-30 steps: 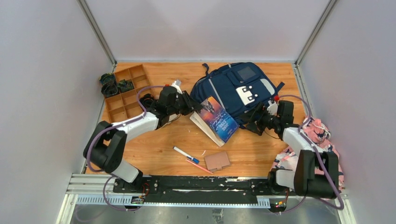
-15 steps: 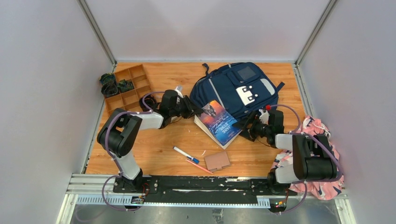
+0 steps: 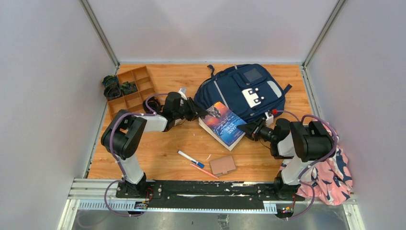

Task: Pack the student bag
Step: Place the book in the student bag.

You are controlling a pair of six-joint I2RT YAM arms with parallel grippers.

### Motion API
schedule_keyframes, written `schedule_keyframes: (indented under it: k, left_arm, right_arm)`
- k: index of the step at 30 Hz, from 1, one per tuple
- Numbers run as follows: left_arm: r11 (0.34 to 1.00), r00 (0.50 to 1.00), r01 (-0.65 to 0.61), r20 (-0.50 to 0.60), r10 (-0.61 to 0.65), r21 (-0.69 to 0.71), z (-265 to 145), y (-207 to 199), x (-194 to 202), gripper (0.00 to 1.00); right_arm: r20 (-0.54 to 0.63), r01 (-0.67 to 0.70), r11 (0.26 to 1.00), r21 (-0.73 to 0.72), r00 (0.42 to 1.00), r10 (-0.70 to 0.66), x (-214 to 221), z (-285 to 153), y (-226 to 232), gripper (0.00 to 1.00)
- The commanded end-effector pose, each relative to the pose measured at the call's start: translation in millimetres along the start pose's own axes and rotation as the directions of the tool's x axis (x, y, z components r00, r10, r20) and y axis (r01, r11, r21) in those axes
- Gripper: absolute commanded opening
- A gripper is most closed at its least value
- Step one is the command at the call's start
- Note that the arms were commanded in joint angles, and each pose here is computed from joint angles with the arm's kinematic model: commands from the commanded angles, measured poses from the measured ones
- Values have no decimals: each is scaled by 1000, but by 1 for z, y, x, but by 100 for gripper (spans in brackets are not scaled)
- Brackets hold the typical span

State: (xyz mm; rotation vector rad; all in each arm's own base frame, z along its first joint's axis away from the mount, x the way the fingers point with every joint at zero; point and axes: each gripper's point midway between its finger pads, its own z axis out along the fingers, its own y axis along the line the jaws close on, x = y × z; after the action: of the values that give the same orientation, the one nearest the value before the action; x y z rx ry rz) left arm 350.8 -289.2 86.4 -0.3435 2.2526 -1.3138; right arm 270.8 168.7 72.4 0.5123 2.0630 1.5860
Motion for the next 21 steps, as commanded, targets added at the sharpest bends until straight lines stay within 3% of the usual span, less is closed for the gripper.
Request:
schedule_keyframes:
  k: [1, 3, 6, 11, 14, 17, 21]
  left_arm:
    - [998, 999, -53, -2, 53, 24, -8, -6, 3, 37]
    - [997, 997, -71, -9, 72, 40, -15, -11, 7, 66]
    - [992, 992, -119, -43, 121, 44, -28, -16, 15, 86]
    - [964, 960, -266, -89, 264, -3, -59, -24, 18, 99]
    - [942, 937, -336, -111, 333, -16, -82, -33, 14, 100]
    - [942, 938, -315, -112, 328, 118, -105, -55, 15, 100]
    - [908, 918, -331, -136, 372, 256, -128, -80, 20, 100]
  right_arm:
    - [-11, 70, 972, -226, 997, -74, -1, -4, 63, 4]
    - [-18, 75, 969, -234, 997, -82, 1, -6, 69, 0]
    - [-34, 114, 963, -245, 991, -126, 3, -10, 82, 0]
    - [-100, 263, 949, -175, 954, -283, 6, -17, 97, 0]
    - [-102, 447, 887, -115, 883, -458, 0, -28, 117, 0]
    - [-123, 508, 839, -196, 836, -535, 0, -32, 149, 0]
    - [-132, 467, 826, -317, 840, -526, 10, -26, 175, 0]
